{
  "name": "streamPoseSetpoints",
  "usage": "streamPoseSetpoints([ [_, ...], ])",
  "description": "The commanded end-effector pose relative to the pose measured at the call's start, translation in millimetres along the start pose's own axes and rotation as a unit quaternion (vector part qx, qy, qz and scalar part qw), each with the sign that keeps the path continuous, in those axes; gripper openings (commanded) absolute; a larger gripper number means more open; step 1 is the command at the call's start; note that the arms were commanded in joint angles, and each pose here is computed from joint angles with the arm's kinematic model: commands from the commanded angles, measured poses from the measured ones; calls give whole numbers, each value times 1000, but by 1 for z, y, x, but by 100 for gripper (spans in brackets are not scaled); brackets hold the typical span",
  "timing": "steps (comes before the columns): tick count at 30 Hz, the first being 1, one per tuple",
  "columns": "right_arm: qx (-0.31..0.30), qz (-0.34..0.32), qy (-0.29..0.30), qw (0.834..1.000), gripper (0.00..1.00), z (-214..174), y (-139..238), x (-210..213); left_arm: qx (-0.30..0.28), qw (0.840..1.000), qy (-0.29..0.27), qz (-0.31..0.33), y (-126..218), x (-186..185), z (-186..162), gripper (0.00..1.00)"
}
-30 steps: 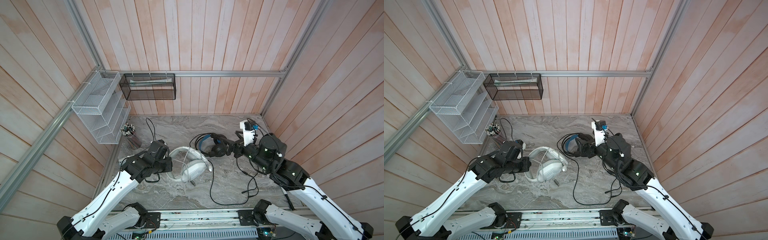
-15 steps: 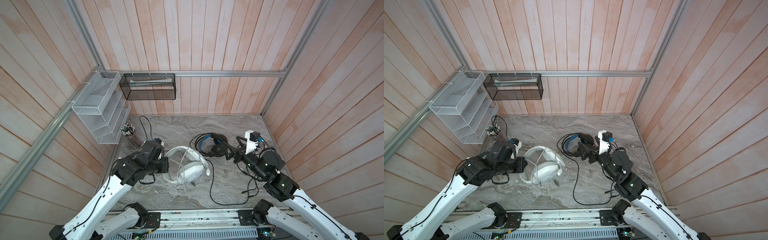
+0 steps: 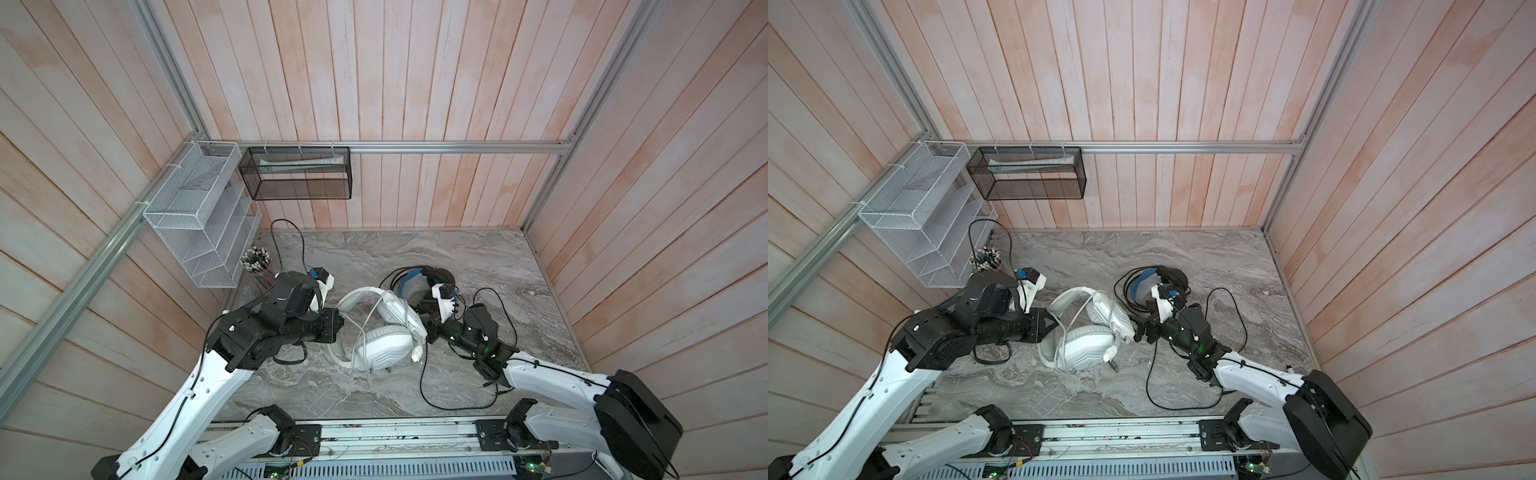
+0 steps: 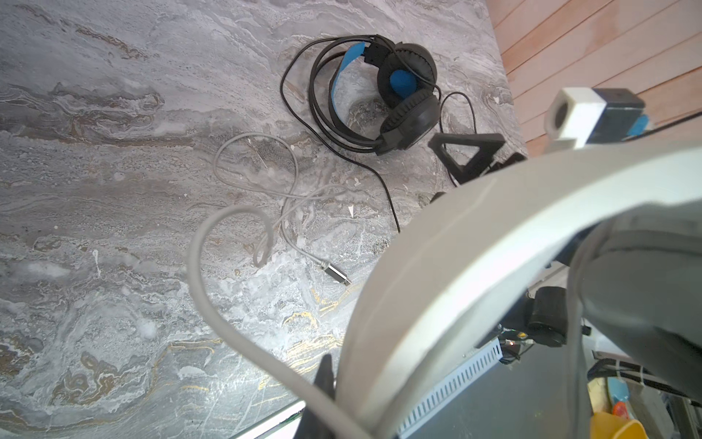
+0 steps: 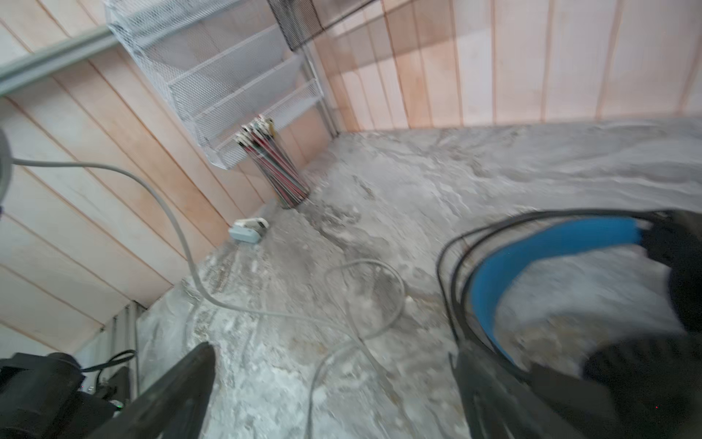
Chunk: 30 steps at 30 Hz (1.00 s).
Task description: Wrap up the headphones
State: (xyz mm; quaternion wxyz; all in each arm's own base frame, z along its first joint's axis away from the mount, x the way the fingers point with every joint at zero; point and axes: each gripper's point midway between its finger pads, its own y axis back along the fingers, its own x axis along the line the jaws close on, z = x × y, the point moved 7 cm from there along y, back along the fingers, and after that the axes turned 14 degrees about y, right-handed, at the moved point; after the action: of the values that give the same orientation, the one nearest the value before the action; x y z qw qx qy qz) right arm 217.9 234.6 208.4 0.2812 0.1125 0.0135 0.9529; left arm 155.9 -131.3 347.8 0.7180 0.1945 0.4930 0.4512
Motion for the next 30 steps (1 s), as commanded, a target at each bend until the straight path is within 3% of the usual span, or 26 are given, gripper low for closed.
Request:
streamPoseSetpoints([
  [1,-102,116,2,988,100,35,-22,33,-19,998,-20,-62,19,-22,10,0],
  [4,-92,150,-14,984,100,19,-53,52,-13,997,-27,-74,19,-26,11,0],
  [12,-114,205,-34,972,100,3,-93,84,-9,997,-27,-74,15,-28,13,0],
  [22,-92,176,-32,979,93,-18,-128,78,-4,995,-20,-97,12,-33,14,0],
  [25,-86,178,-25,980,79,-19,-137,78,-3,995,-18,-103,12,-34,14,0],
  [30,-96,105,-20,990,28,0,-137,49,6,993,-19,-118,14,-35,8,0],
])
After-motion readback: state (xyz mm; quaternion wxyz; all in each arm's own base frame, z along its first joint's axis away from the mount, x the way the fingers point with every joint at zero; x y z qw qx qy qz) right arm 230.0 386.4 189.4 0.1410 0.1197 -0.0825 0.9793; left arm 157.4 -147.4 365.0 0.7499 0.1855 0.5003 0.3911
